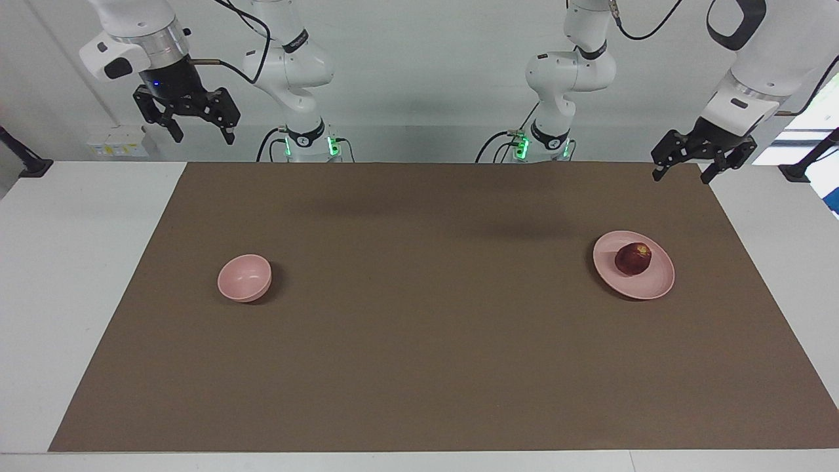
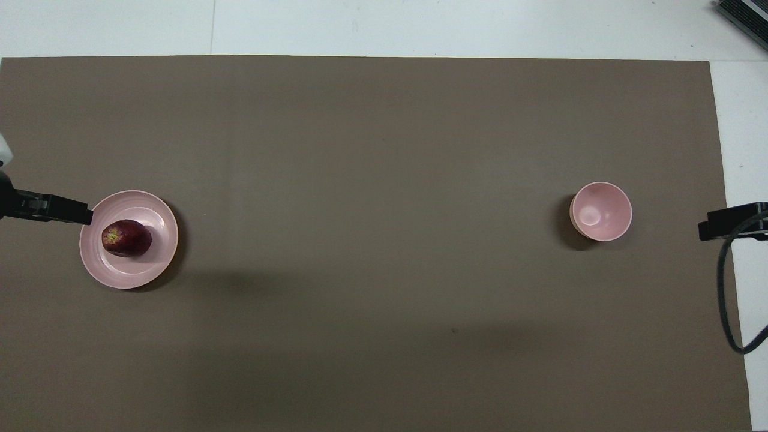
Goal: Move apple from plate to bowl
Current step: 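Reach the left gripper down over the apple on the pink plate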
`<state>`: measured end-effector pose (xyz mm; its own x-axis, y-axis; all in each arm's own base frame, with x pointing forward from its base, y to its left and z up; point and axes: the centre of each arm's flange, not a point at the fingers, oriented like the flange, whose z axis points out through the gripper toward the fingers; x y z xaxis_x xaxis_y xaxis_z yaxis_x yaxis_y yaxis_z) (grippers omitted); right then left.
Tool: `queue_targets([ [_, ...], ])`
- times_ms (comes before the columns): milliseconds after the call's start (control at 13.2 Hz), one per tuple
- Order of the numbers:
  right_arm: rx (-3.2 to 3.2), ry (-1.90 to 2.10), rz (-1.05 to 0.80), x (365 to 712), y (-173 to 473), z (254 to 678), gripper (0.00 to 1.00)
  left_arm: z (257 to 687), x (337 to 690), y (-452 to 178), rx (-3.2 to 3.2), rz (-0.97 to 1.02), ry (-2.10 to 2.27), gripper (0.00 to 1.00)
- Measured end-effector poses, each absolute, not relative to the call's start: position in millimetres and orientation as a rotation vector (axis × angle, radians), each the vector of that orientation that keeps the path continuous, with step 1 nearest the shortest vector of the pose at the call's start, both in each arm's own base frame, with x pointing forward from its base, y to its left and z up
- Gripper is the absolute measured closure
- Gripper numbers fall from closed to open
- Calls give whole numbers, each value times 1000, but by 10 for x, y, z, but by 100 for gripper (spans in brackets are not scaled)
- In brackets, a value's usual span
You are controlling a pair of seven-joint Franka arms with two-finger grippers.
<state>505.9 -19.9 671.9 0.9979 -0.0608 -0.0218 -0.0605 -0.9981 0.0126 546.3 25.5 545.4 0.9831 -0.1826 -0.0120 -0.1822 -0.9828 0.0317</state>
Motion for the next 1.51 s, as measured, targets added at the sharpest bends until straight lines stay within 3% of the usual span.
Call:
queue_targets([
  [908,3128,-95,-33,5051,-200,6725,0,3922,5346,524,3081,93,-263,0],
  [1514,3128,-95,-32,5046,-201,6729,0,3515,5434,627,3091,88,-240,3],
])
